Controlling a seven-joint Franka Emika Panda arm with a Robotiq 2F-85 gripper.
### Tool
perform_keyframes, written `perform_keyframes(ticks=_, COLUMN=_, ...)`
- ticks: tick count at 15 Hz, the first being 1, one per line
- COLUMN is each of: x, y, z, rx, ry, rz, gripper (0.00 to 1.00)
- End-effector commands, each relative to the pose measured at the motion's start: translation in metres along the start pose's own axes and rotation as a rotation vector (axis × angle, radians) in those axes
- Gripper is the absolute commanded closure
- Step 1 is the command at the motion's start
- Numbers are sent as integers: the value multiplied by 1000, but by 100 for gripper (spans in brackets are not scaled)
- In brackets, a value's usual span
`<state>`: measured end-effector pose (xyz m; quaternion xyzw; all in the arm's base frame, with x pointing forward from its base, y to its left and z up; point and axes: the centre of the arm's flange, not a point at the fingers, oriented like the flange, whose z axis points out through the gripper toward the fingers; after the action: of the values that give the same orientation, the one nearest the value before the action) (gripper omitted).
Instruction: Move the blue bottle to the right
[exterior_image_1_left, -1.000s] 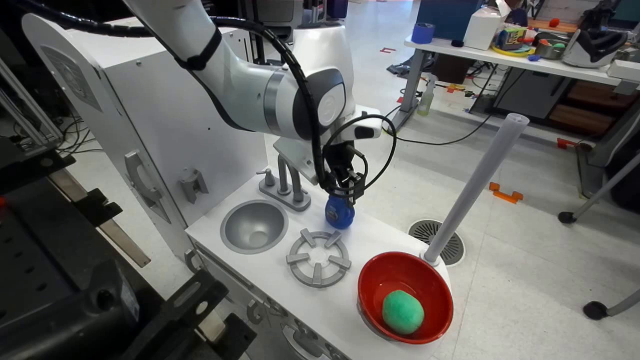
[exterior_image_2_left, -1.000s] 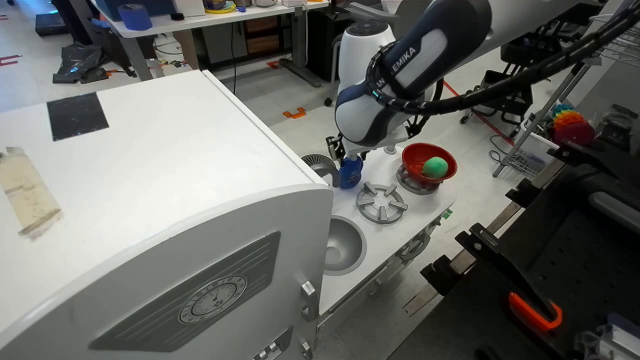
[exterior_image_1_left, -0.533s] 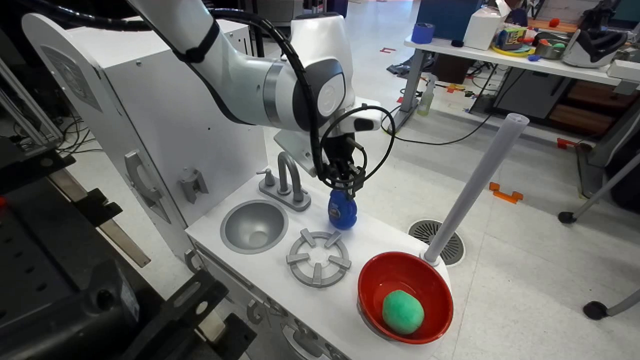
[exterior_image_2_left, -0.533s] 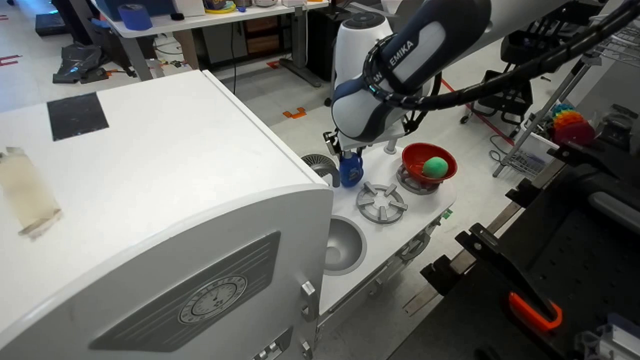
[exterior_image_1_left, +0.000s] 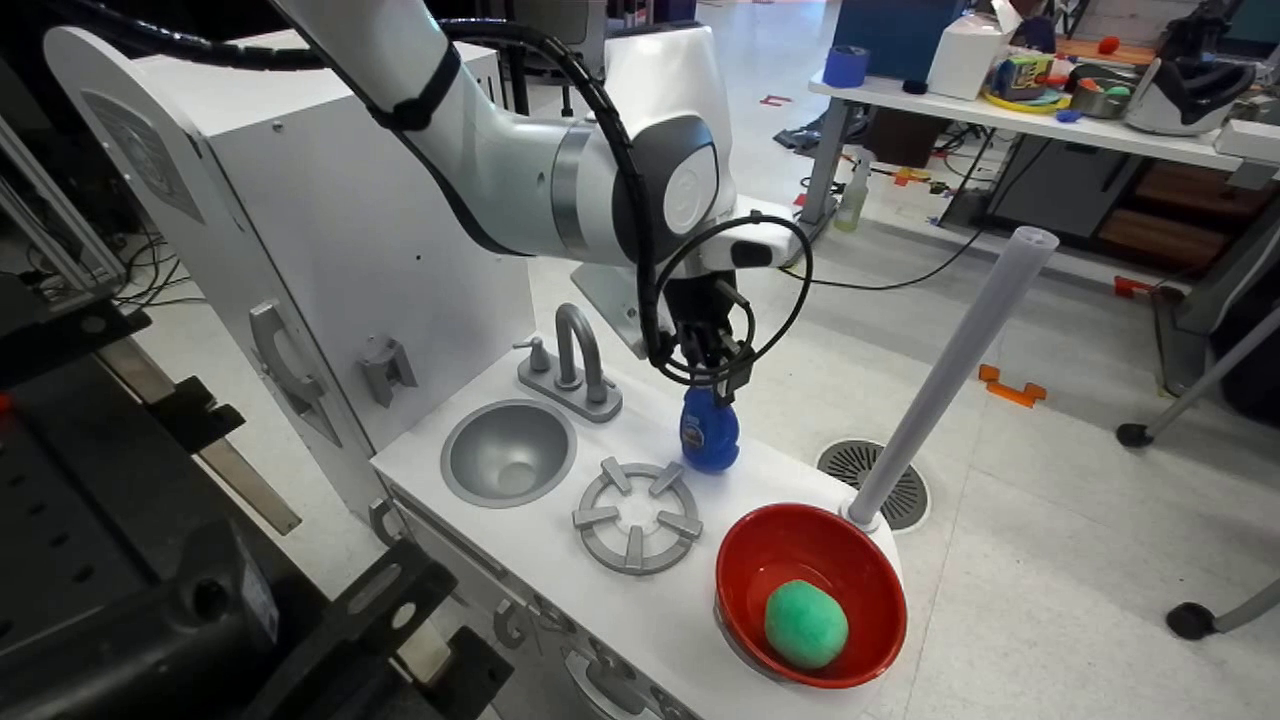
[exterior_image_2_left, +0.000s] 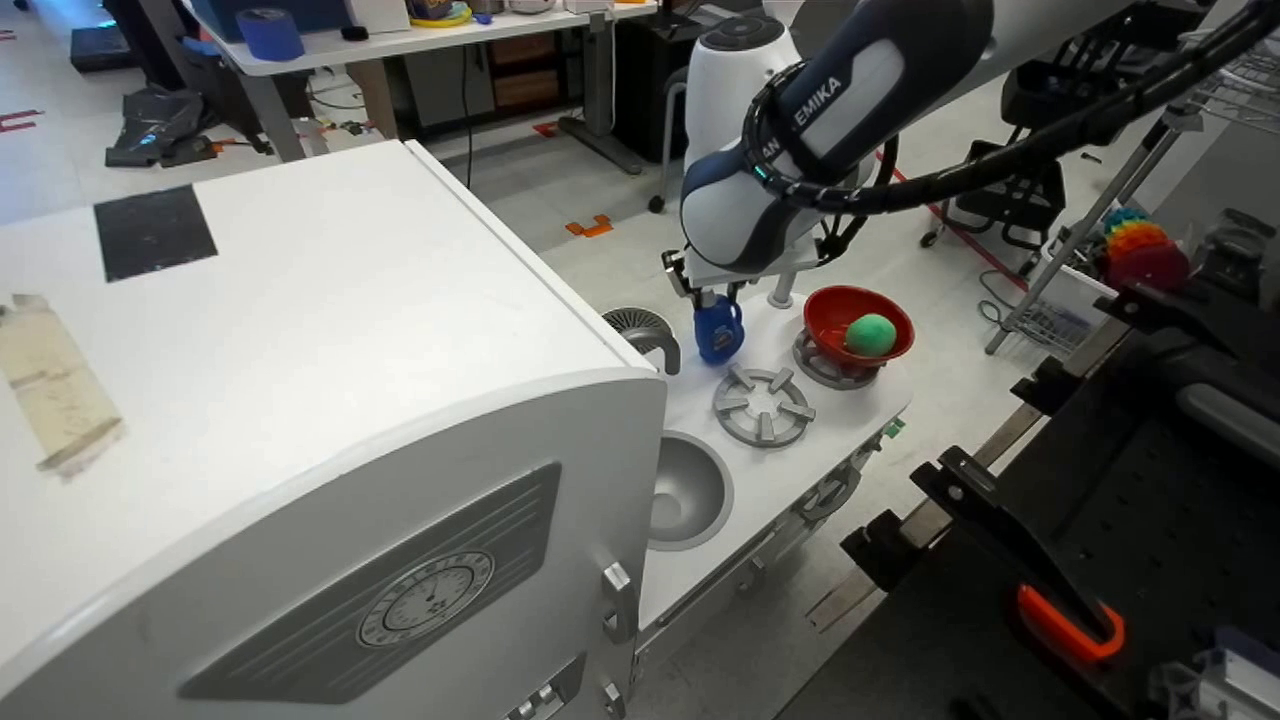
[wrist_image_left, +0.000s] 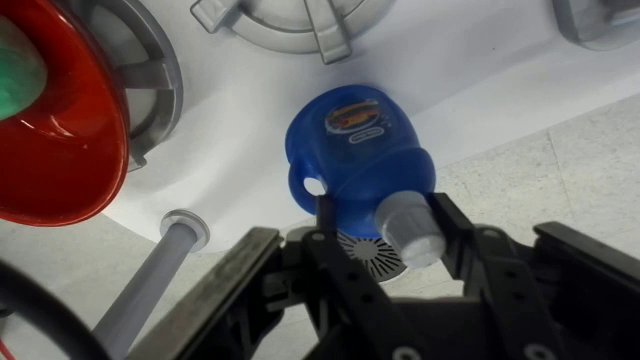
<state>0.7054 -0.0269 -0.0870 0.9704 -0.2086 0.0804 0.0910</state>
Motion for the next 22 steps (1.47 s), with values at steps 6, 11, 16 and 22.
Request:
perform_keyframes(ticks=6, x=65, y=21, z=60, rx=25, ry=10, rz=157, gripper=76)
perform_keyframes(ticks=11, x=68, y=38, z=66, rx=-29, ry=-14, rz=207, gripper=76)
perform_keyframes(ticks=16, x=67, y=41, z=69, rx=-50, ry=-11, rz=225, gripper=76)
perform_keyframes(ticks=22, x=60, y=40, z=74, rx=-60, ry=4, rz=206, gripper=76)
